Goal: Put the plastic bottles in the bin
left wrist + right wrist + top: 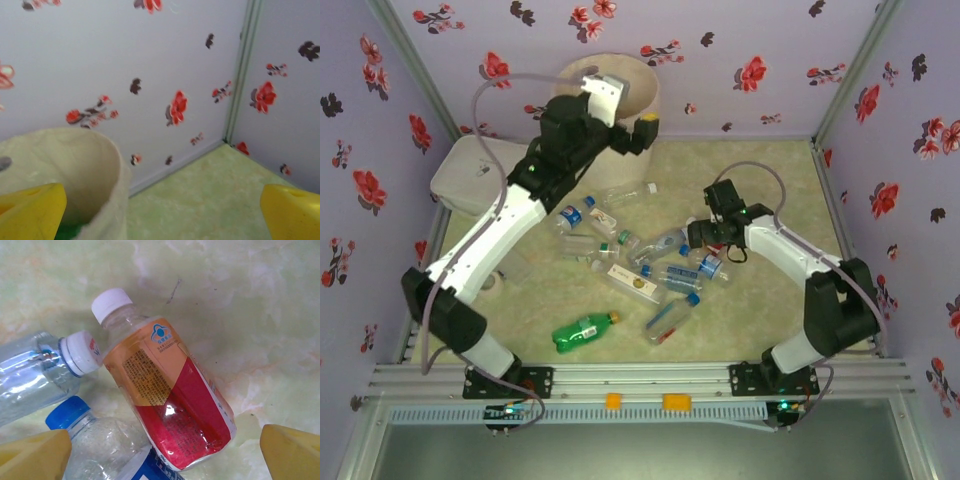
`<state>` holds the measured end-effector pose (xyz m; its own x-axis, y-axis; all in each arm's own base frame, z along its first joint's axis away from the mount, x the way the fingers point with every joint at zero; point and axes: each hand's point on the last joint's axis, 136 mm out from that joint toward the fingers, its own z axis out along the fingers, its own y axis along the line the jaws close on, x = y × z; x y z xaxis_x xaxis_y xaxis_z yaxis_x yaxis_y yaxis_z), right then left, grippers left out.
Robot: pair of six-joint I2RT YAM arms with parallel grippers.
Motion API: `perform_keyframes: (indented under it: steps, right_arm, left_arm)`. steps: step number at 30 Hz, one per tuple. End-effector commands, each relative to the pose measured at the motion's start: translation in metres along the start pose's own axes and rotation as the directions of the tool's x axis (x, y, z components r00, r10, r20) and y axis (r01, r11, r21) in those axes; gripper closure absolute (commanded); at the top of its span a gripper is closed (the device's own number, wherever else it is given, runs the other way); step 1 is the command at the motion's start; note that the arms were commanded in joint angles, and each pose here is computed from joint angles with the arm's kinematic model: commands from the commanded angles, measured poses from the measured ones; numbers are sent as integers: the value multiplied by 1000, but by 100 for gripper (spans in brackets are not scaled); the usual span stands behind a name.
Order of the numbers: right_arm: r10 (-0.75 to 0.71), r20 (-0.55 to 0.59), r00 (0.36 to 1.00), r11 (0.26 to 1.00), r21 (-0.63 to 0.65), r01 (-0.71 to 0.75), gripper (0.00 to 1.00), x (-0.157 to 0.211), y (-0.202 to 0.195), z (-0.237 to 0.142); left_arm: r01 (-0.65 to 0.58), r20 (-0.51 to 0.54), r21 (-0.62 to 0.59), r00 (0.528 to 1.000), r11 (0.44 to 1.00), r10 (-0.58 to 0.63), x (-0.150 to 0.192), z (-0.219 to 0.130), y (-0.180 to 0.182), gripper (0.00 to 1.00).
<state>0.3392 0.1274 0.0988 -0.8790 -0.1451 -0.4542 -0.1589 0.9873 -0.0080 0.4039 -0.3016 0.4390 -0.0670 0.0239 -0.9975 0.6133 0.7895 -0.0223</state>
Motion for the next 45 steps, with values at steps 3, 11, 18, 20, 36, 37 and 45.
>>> perform_keyframes:
  steps: [3, 11, 18, 20, 36, 37, 45]
  right_arm:
    - [-66, -88, 994, 998, -14, 65, 5, 6, -5, 2]
    - [-66, -129, 989, 996, -65, 58, 8, 10, 0, 18]
    - [-48, -155, 987, 998, -48, 41, 9, 9, -7, 37]
    - [-43, -167, 985, 999, -38, 37, 10, 9, -11, 43]
    - [-37, -223, 974, 999, 5, 39, 17, 15, -28, 66]
    - [-36, -221, 975, 999, 5, 38, 18, 15, -28, 66]
    - [-19, -212, 977, 1000, -2, 19, 32, 16, -30, 65]
  left_arm:
    - [143, -23, -9, 989, 990, -143, 48, -14, 5, 0]
    - [282, -207, -40, 936, 959, -284, 139, -27, 0, 0]
    - [404, -293, -95, 862, 910, -414, 197, -20, -2, 0]
    - [425, -303, -103, 848, 899, -435, 208, -15, -3, 0]
    - [451, -394, -120, 796, 885, -459, 233, 7, -8, 0]
    - [449, -403, -127, 791, 884, -460, 236, 8, -8, 0]
    - [447, -440, -154, 767, 881, -467, 247, 13, -6, 0]
